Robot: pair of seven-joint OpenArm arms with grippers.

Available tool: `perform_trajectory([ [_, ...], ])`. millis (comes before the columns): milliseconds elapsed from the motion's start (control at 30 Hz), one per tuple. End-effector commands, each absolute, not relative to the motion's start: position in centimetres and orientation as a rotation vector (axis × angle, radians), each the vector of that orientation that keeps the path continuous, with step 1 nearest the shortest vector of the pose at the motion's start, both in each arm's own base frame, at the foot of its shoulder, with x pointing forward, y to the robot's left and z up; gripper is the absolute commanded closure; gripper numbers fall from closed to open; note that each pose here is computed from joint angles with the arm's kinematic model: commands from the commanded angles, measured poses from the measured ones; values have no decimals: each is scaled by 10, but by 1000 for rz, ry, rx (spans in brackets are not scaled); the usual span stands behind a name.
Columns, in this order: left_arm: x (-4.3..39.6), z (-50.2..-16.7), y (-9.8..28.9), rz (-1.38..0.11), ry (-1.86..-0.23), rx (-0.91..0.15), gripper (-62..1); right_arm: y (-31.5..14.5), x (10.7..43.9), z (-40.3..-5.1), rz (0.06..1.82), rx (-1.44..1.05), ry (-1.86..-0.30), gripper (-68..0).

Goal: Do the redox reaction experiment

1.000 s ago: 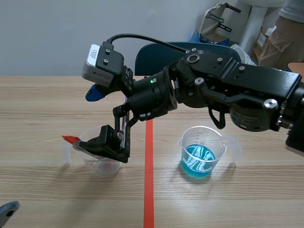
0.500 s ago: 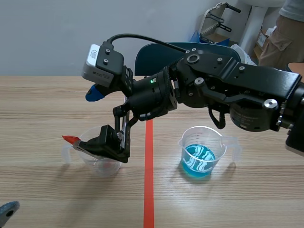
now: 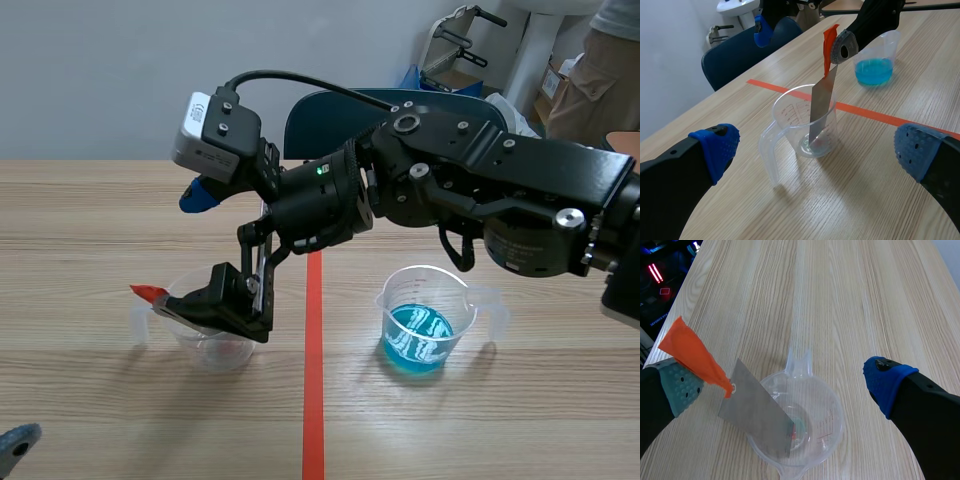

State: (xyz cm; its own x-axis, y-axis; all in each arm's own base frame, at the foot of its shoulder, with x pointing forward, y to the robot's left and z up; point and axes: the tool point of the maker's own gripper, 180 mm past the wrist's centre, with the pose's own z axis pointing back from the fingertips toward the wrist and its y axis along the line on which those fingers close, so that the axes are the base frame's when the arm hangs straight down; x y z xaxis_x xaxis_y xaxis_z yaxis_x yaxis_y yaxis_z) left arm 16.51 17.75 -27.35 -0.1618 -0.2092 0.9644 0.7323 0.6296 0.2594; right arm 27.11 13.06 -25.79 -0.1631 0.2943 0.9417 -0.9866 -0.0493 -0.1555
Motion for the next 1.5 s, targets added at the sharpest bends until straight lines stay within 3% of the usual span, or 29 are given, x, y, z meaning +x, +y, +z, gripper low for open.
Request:
perform_trajectory([
  [0, 167, -266, 174, -869, -1552, -468, -623, 135, 274, -244, 1469, 946, -1116, -679],
  [367, 167, -266, 174, -869, -1552, -468, -623, 124, 276, -231, 1391, 1007, -1143, -679],
  [733, 167, -267, 175, -869, -1548, -466, -623, 90, 256, -219, 1308, 998, -1217, -679],
  [1233, 170, -266, 186, -940, -1515, -414, -623, -1, 254, -210, 1013, 760, -1342, -679],
  [1467, 185, -249, 202, -867, -1548, -336, -623, -59, 261, -210, 811, 612, -1399, -679],
])
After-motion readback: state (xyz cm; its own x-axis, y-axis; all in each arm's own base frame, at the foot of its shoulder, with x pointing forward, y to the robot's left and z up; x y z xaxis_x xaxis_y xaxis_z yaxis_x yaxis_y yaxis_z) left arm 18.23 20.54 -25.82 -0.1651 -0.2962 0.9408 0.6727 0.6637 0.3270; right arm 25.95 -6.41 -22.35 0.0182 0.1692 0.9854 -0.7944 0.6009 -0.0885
